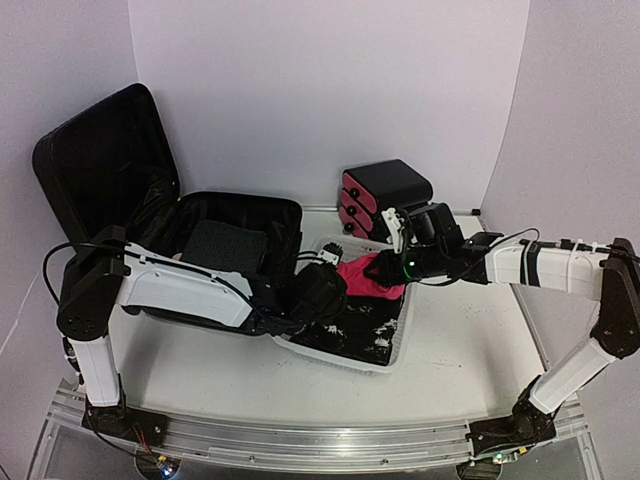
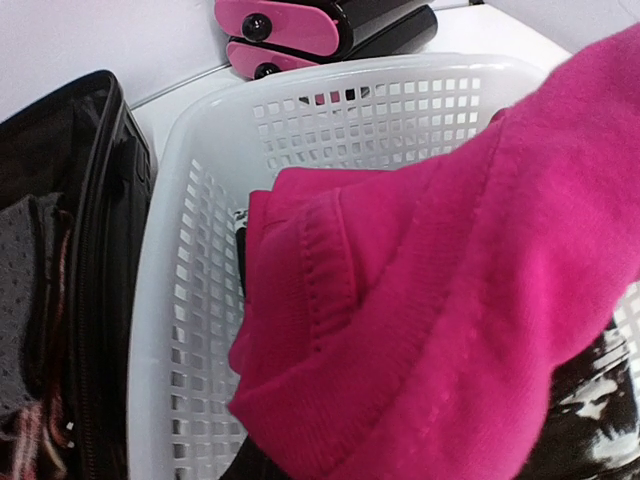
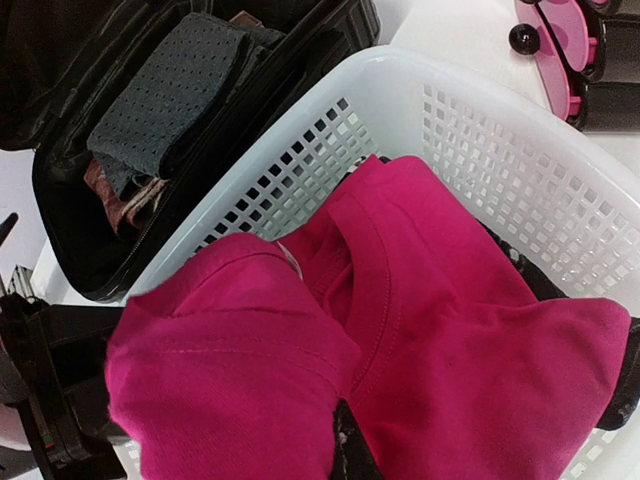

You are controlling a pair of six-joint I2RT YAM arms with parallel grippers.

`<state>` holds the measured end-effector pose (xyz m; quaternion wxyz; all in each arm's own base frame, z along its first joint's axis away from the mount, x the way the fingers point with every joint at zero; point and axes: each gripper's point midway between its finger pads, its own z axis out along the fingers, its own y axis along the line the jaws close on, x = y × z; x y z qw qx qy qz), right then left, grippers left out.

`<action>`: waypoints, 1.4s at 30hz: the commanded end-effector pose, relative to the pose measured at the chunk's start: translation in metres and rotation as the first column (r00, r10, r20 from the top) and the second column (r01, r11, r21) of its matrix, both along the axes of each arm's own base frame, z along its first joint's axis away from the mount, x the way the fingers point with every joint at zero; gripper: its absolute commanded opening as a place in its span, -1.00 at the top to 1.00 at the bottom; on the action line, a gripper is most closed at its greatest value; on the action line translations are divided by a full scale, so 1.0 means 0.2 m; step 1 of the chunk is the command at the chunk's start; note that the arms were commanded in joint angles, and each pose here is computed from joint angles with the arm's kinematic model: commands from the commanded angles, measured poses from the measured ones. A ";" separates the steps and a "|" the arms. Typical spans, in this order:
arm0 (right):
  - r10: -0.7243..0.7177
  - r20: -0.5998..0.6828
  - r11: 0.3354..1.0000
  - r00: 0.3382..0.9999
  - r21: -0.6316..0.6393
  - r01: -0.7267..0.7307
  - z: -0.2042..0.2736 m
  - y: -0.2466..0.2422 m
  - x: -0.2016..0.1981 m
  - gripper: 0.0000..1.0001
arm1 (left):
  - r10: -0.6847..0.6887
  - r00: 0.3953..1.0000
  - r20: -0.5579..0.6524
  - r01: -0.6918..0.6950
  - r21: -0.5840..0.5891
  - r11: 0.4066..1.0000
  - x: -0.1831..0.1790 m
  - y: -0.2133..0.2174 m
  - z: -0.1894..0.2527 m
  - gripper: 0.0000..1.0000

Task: Open, take out, and arrange the luggage

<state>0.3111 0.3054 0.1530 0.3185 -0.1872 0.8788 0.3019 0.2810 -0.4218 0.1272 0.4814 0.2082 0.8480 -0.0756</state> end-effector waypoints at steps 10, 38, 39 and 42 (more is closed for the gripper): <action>0.235 -0.067 0.971 0.970 -0.032 -0.238 -0.08 0.04 -0.23 1.00 | -0.156 0.987 -0.040 0.160 0.134 0.978 -0.10 0.09 0.11 0.99; 0.193 -0.132 0.981 0.972 -0.011 -0.196 -0.26 0.10 -0.30 0.81 | -0.162 0.987 -0.007 0.159 0.245 0.956 -0.13 0.25 0.22 1.00; 0.193 -0.129 0.981 0.973 -0.008 -0.196 -0.26 0.11 -0.30 0.81 | -0.162 0.987 -0.001 0.157 0.246 0.957 -0.13 0.26 0.23 1.00; 0.197 -0.136 0.980 0.971 -0.001 -0.199 -0.26 0.13 -0.32 0.80 | -0.157 0.988 0.000 0.152 0.266 0.952 -0.13 0.29 0.21 1.00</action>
